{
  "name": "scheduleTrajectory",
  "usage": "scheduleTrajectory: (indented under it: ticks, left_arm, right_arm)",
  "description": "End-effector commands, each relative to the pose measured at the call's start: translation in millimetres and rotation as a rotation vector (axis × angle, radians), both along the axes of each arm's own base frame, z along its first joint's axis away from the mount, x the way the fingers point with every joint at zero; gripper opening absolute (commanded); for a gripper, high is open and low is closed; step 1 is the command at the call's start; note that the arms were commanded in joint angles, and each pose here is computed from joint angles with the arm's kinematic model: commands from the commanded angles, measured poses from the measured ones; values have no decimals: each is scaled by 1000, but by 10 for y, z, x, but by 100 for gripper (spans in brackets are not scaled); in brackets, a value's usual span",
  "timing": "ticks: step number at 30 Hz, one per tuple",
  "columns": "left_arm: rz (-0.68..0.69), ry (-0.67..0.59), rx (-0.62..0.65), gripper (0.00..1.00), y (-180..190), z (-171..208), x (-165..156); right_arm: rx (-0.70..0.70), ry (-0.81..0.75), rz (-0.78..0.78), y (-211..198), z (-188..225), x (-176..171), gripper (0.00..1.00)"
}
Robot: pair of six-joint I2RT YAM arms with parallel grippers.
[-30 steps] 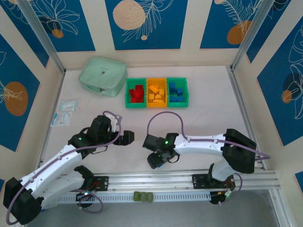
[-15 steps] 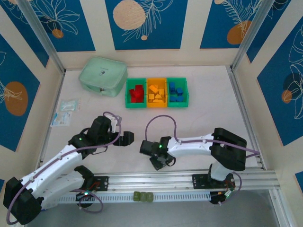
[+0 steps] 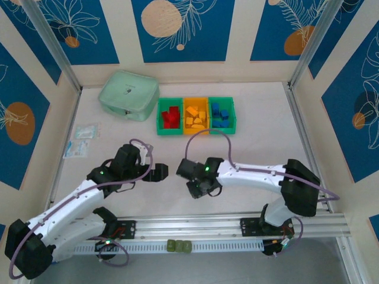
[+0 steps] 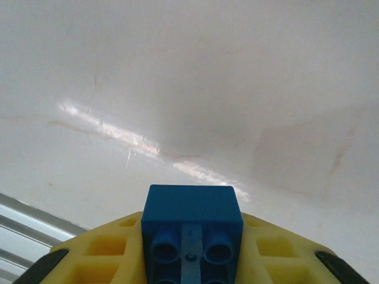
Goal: Sort the legos into containers by color
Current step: Pick up the lego from the bottom-center of the table, then place the lego in the container.
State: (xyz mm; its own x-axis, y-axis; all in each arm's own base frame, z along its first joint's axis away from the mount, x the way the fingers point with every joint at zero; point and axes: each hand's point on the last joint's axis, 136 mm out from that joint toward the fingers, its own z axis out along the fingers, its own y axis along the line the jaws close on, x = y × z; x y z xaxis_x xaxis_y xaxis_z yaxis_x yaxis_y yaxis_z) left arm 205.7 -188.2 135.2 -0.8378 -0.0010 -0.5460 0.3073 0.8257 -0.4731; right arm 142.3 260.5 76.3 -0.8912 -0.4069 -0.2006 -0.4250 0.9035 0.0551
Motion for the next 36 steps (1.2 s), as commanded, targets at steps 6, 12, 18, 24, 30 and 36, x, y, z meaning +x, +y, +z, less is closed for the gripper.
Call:
scheduleTrajectory:
  ticks: [6,12,18,24,30,36]
  left_arm:
    - [44,-100,-40,99,-105,318,327]
    - [84,-121,-45,99,-174,429,565]
    - [85,-124,-54,99,-310,477,803]
    - [96,-114,-79,99,-396,467,998]
    - [116,-123,-93,99,-405,488,1148]
    - [134,-131,-106,99,-370,533,1219]
  right_arm:
    - [26,-71,-217,-356,456,837,28]
    - [70,-165,-303,-452,628,1612,29]
    - [90,-209,-393,-639,649,2368,29]
    - [68,-205,-461,-878,549,2939,29]
    - [56,-199,-497,-1031,423,3285,31]
    - [59,-169,-537,-1159,252,3414,32]
